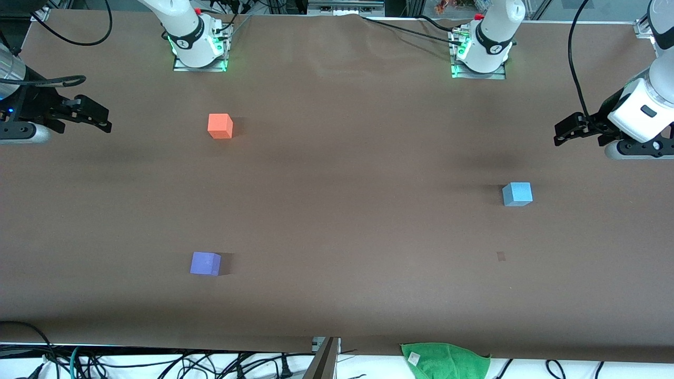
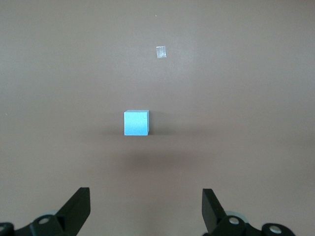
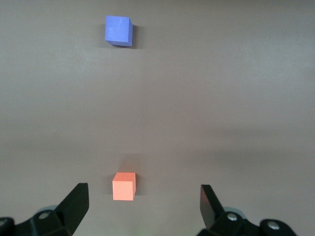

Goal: Place blue block between orange and purple blocks

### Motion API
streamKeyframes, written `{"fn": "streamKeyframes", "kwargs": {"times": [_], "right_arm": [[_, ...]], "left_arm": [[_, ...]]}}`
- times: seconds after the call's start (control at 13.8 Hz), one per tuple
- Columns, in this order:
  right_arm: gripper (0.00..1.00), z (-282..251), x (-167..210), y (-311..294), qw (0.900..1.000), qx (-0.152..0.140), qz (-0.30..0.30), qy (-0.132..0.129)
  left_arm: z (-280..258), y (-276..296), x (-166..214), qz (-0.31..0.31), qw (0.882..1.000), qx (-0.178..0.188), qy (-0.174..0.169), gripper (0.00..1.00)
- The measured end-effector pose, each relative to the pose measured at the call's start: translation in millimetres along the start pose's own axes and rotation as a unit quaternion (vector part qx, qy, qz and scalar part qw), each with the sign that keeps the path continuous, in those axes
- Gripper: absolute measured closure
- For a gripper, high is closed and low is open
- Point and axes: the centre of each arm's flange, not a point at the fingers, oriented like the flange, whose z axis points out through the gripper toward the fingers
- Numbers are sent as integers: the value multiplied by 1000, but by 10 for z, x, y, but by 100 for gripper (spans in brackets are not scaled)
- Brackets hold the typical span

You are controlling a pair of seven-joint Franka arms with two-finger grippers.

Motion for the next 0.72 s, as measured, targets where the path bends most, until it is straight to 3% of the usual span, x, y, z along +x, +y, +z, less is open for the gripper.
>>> {"fn": "streamKeyframes", "kwargs": {"times": [0.72], "right_arm": [[0, -2, 2, -16, 1000, 7, 0, 1]], "left_arm": [[7, 0, -4, 0, 1000, 0, -4, 0]]}}
